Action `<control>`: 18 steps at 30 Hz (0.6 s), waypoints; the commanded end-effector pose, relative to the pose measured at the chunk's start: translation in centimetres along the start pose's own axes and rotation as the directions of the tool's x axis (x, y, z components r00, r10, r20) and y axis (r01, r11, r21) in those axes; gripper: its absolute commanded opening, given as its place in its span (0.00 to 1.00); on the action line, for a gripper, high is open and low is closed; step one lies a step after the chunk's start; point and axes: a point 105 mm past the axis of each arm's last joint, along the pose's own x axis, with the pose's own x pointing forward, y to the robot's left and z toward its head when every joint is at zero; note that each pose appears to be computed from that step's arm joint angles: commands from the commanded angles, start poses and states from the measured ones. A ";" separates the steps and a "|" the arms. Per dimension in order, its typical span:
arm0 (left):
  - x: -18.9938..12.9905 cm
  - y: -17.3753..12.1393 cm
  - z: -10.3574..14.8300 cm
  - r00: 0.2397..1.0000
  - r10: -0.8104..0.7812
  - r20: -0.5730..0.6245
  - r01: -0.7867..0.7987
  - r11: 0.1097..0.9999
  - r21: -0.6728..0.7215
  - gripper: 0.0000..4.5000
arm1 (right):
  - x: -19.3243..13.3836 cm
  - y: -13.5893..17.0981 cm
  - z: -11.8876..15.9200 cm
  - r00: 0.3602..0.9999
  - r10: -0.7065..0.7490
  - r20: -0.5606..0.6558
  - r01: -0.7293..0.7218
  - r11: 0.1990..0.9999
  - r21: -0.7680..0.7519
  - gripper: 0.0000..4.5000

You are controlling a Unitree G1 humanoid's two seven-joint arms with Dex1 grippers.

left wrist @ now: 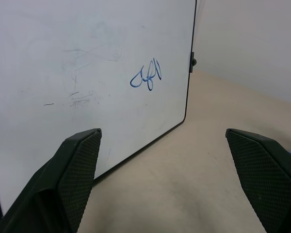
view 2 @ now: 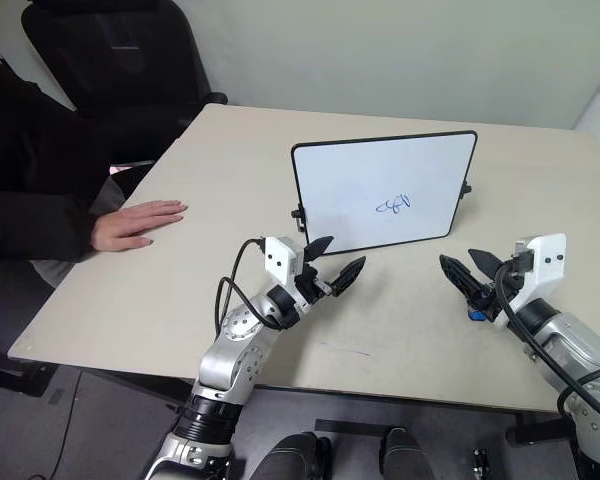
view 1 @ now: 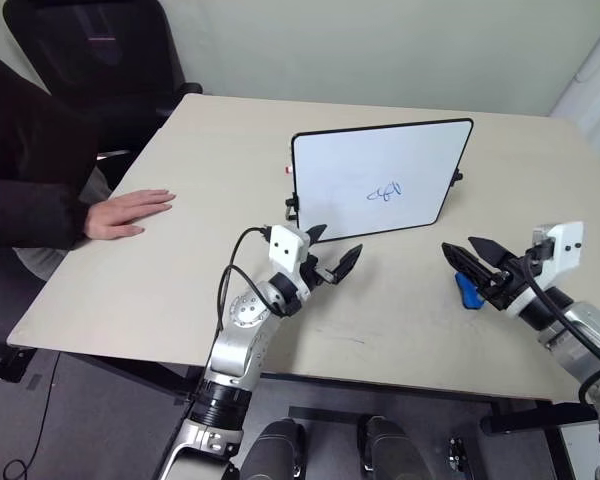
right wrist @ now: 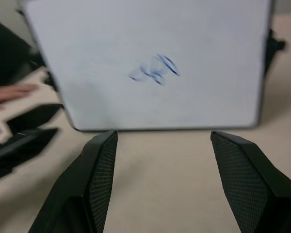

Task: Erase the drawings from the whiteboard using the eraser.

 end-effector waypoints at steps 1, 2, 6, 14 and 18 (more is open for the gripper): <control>0.2 -0.3 1.0 0.999 -0.023 0.039 0.023 1.000 0.001 1.00 | -0.4 -0.7 0.1 0.997 -0.051 -0.056 0.049 0.998 -0.039 0.92; 0.1 -0.3 1.0 0.999 -0.024 0.038 0.024 1.000 -0.001 1.00 | -0.4 -0.8 -0.2 0.994 -0.059 -0.089 0.055 0.998 -0.044 0.99; 0.0 -0.5 0.9 0.999 -0.023 0.038 0.023 1.000 -0.008 1.00 | -0.7 -2.4 -1.4 0.970 -0.144 -0.198 0.135 0.989 -0.057 1.00; -0.4 -0.4 0.9 0.999 0.001 0.042 0.000 1.000 -0.006 1.00 | -0.4 -4.3 -4.0 0.920 -0.201 -0.336 0.198 0.979 -0.042 1.00; -0.5 -0.4 1.0 0.999 0.004 0.045 -0.004 1.000 -0.005 1.00 | -0.5 -4.9 -5.0 0.900 -0.210 -0.382 0.216 0.976 -0.029 1.00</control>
